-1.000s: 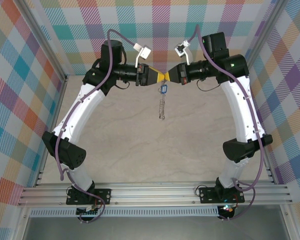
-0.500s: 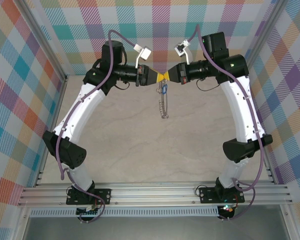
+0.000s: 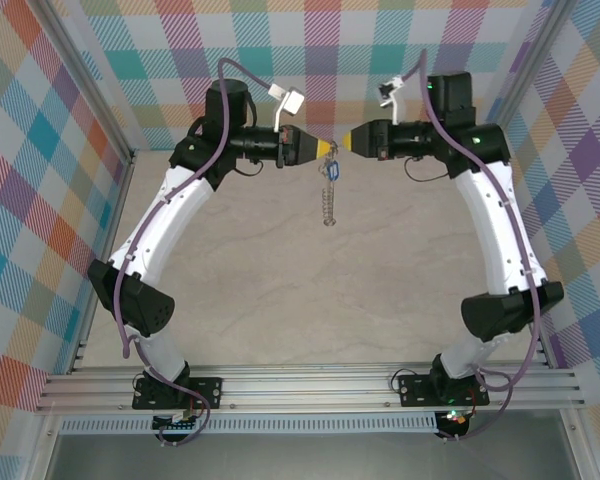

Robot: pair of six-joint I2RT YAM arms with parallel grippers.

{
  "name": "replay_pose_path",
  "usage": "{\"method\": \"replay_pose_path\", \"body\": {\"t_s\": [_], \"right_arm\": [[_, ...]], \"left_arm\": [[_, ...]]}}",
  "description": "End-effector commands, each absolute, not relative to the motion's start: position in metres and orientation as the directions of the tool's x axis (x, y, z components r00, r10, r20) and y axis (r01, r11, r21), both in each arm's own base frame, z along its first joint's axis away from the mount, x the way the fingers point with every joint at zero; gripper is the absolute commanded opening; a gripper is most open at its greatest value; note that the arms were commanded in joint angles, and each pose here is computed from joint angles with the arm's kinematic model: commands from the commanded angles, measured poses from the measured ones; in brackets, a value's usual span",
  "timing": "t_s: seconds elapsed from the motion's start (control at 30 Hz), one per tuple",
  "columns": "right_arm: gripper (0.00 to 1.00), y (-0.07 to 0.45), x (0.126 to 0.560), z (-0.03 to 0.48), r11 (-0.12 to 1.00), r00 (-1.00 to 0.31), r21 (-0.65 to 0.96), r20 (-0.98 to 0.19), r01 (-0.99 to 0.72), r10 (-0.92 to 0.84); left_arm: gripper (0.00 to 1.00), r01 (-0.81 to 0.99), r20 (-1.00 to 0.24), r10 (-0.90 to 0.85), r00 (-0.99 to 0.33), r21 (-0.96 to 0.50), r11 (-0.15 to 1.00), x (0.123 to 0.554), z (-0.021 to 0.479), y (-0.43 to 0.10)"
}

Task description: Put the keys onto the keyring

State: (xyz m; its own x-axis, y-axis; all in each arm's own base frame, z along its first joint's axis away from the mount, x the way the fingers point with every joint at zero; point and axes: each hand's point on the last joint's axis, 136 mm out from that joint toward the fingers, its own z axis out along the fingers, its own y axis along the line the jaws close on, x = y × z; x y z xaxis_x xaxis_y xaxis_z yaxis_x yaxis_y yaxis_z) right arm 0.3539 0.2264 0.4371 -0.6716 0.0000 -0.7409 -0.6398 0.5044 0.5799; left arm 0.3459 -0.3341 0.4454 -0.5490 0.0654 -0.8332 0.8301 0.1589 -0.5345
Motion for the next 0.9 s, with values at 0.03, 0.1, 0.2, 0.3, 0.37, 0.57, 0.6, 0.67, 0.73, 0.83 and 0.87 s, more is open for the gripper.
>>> {"method": "replay_pose_path", "body": {"t_s": [0.03,0.1,0.2,0.3,0.37,0.57,0.6,0.67,0.73,0.83,0.87], "right_arm": [[0.31,0.212,0.353,0.472,0.499,-0.564,0.547,-0.815,-0.672,0.134],[0.32,0.210,0.353,0.469,0.496,-0.556,0.550,-0.817,-0.672,0.153],[0.36,0.215,0.348,0.470,0.437,-0.557,0.565,-0.815,-0.699,0.162],[0.42,0.221,0.344,0.472,0.381,-0.567,0.579,-0.809,-0.721,0.158],[0.45,0.224,0.342,0.476,0.356,-0.560,0.575,-0.814,-0.736,0.155],[0.50,0.229,0.341,0.483,0.313,-0.553,0.566,-0.822,-0.763,0.137],[0.52,0.231,0.341,0.483,0.308,-0.553,0.565,-0.822,-0.765,0.135],[0.53,0.233,0.342,0.485,0.303,-0.551,0.563,-0.824,-0.769,0.131],[0.54,0.235,0.344,0.486,0.297,-0.548,0.560,-0.826,-0.773,0.130],[0.54,0.238,0.346,0.487,0.289,-0.546,0.558,-0.828,-0.778,0.126],[0.54,0.239,0.347,0.488,0.285,-0.546,0.557,-0.829,-0.780,0.125]], "left_arm": [[0.00,0.885,-0.893,-0.055,-0.447,-0.450,0.117,0.346,0.500,-0.336],[0.00,0.888,-0.894,-0.082,-0.440,-0.446,0.109,0.349,0.509,-0.336],[0.00,0.889,-0.892,-0.120,-0.437,-0.448,0.095,0.352,0.521,-0.338],[0.00,0.891,-0.888,-0.159,-0.432,-0.448,0.079,0.355,0.534,-0.338],[0.00,0.890,-0.884,-0.176,-0.434,-0.450,0.066,0.356,0.540,-0.339],[0.00,0.890,-0.877,-0.191,-0.440,-0.454,0.035,0.355,0.549,-0.341],[0.00,0.889,-0.876,-0.188,-0.445,-0.458,0.030,0.355,0.548,-0.342],[0.00,0.888,-0.875,-0.187,-0.447,-0.459,0.021,0.354,0.549,-0.343],[0.00,0.888,-0.874,-0.183,-0.450,-0.460,0.014,0.353,0.549,-0.345],[0.00,0.886,-0.872,-0.175,-0.456,-0.464,0.001,0.351,0.549,-0.348],[0.00,0.886,-0.873,-0.174,-0.456,-0.463,0.000,0.350,0.550,-0.348]]}}
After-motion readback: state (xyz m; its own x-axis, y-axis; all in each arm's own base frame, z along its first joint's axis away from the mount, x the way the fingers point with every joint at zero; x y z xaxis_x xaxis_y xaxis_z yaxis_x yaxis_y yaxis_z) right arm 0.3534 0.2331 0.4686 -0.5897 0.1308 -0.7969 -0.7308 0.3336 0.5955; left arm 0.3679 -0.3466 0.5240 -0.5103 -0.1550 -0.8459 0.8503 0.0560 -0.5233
